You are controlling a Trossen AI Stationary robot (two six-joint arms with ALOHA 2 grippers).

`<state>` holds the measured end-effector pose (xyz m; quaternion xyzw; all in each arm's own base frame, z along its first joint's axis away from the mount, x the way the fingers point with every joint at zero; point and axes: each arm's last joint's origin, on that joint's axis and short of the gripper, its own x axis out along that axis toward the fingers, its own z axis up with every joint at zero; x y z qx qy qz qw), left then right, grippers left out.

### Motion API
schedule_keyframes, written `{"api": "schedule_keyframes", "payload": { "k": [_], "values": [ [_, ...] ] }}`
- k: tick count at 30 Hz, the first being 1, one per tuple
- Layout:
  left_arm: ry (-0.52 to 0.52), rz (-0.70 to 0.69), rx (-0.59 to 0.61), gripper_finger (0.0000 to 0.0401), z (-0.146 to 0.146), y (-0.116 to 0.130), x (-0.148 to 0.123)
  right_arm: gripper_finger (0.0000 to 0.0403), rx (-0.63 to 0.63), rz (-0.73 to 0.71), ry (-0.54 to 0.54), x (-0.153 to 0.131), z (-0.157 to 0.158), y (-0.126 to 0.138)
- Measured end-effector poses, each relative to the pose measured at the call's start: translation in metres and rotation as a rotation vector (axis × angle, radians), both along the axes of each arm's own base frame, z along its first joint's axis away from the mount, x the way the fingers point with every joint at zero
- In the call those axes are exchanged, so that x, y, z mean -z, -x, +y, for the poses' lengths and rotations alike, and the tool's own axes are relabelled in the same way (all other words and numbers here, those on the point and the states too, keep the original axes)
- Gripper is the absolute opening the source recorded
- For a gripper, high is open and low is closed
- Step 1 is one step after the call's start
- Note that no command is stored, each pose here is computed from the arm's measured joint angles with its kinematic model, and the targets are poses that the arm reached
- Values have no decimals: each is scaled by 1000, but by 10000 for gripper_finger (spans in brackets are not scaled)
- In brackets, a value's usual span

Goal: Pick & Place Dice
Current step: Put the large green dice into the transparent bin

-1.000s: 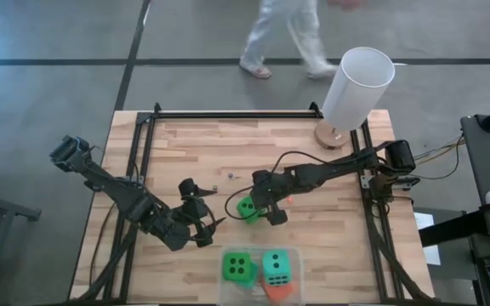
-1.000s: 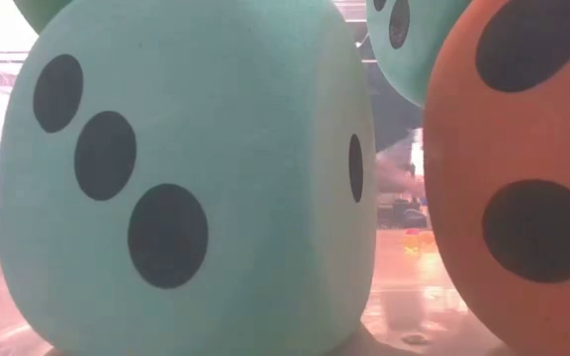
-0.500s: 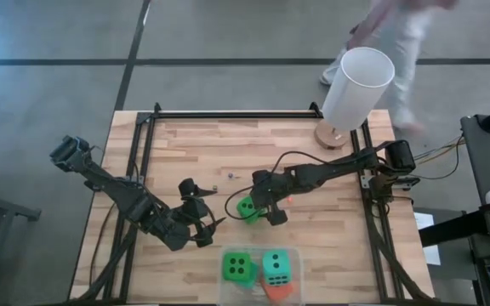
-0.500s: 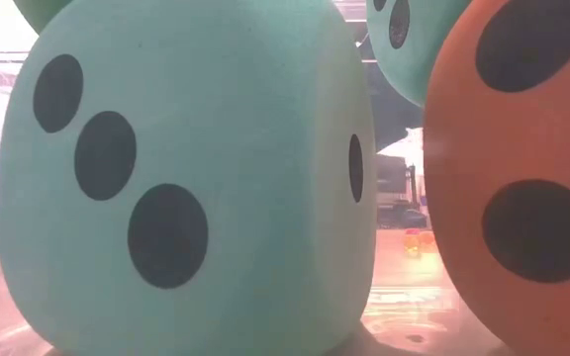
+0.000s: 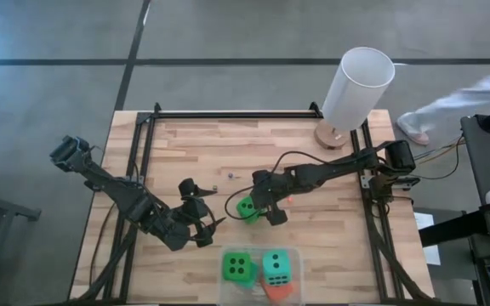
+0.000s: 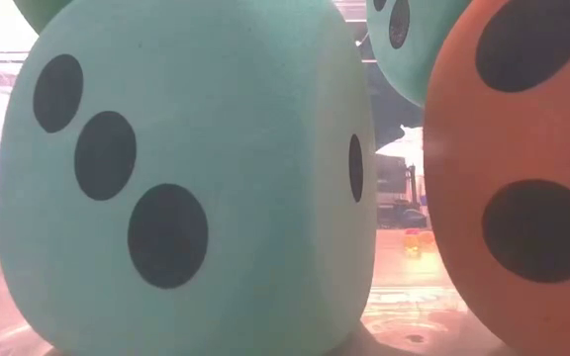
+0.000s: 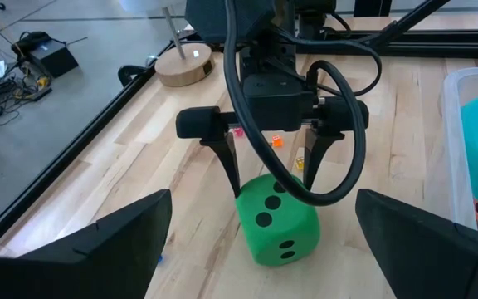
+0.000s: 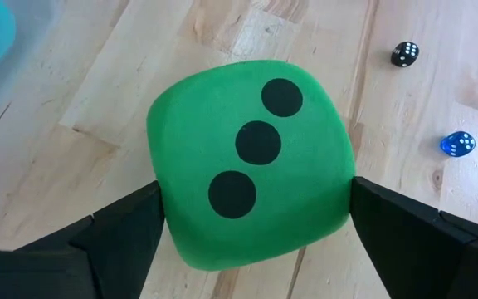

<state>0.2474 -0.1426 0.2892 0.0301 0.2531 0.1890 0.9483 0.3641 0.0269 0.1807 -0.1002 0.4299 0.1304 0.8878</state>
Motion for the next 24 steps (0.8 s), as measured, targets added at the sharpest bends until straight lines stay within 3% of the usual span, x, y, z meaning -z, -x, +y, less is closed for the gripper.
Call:
{"api": "schedule_keyframes", "payload": {
  "k": [24],
  "values": [
    [0, 0, 0, 385, 0, 0, 0, 349, -1, 1, 1, 0, 0, 0]
  ]
}}
